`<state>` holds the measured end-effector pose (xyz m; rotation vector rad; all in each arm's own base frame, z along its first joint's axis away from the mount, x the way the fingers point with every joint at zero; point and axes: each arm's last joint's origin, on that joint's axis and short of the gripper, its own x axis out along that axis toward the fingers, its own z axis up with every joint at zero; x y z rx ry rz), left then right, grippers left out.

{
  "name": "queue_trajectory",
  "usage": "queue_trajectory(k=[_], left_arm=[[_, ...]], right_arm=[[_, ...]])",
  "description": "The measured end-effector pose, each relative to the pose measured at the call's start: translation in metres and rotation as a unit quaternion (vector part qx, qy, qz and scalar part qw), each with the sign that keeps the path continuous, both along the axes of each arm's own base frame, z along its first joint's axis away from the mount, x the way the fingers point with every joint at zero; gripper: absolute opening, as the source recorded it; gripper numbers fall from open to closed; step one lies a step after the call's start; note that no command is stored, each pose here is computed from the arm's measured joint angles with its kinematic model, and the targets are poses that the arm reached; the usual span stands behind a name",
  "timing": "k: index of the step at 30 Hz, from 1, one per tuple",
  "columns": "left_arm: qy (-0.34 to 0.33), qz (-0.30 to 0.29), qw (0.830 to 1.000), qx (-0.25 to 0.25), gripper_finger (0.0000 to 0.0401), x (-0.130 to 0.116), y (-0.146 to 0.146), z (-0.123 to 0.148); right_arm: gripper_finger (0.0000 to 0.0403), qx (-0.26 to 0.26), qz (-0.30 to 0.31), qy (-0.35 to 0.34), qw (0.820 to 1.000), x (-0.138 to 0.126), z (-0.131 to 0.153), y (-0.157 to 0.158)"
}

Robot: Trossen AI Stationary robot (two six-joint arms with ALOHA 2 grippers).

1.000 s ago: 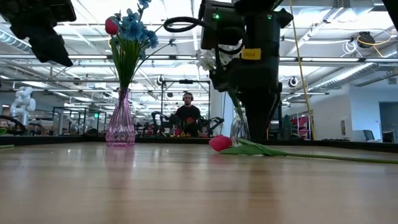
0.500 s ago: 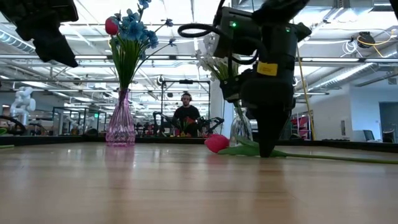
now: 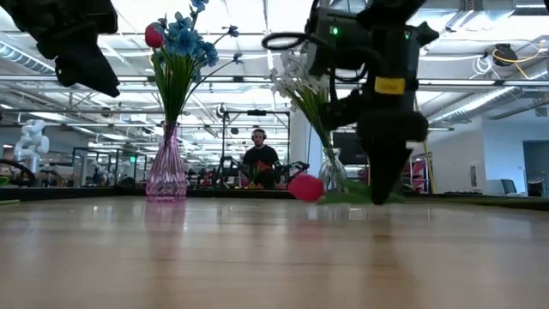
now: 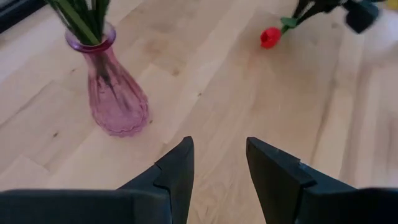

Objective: Sort flowers into vase by color
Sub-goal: Put the red tulip into the pink vase

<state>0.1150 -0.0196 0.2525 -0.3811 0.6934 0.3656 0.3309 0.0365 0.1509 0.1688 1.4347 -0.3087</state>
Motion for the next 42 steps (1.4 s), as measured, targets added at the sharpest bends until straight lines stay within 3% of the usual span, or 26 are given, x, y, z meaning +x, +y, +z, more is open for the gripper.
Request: queue_trajectory(k=[6, 13, 18, 22, 27, 31, 37, 42], left_arm=[[0.004, 0.034, 0.999, -0.013, 0.0182, 0.006, -0.001, -0.003], [0.013, 0.08, 0.995, 0.065, 0.0218, 0.013, 0.002, -0.007], [0.015, 0.114, 0.99, 0.078, 0.0214, 0.017, 0.002, -0.01], [0.025, 0.114, 0.99, 0.084, 0.0208, 0.02, 0.001, -0.012], [0.018, 0.118, 0.986, 0.115, 0.0207, 0.025, 0.002, -0.015], [0.013, 0.139, 0.982, 0.124, 0.0207, 0.025, 0.006, -0.024], [0.005, 0.128, 0.982, 0.138, 0.0207, 0.026, 0.009, -0.043], [-0.041, 0.118, 0.971, 0.205, 0.0207, 0.034, 0.015, -0.042]], right_arm=[[0.0002, -0.012, -0.006, 0.035, 0.999, -0.011, 0.01, -0.007], [0.0001, -0.006, -0.01, 0.029, 1.0, -0.012, 0.011, -0.006], [0.0001, 0.06, -0.009, 0.034, 0.998, -0.025, -0.002, -0.004], [0.0, 0.106, -0.04, 0.005, 0.994, -0.054, 0.0, -0.004], [0.0, 0.111, -0.094, -0.094, 0.985, -0.096, 0.02, -0.014], [0.0, 0.106, -0.108, -0.215, 0.965, -0.116, 0.035, -0.023], [0.0, 0.113, -0.122, -0.385, 0.908, -0.119, 0.05, -0.035], [0.0, 0.113, -0.12, -0.429, 0.888, -0.113, 0.057, -0.04]])
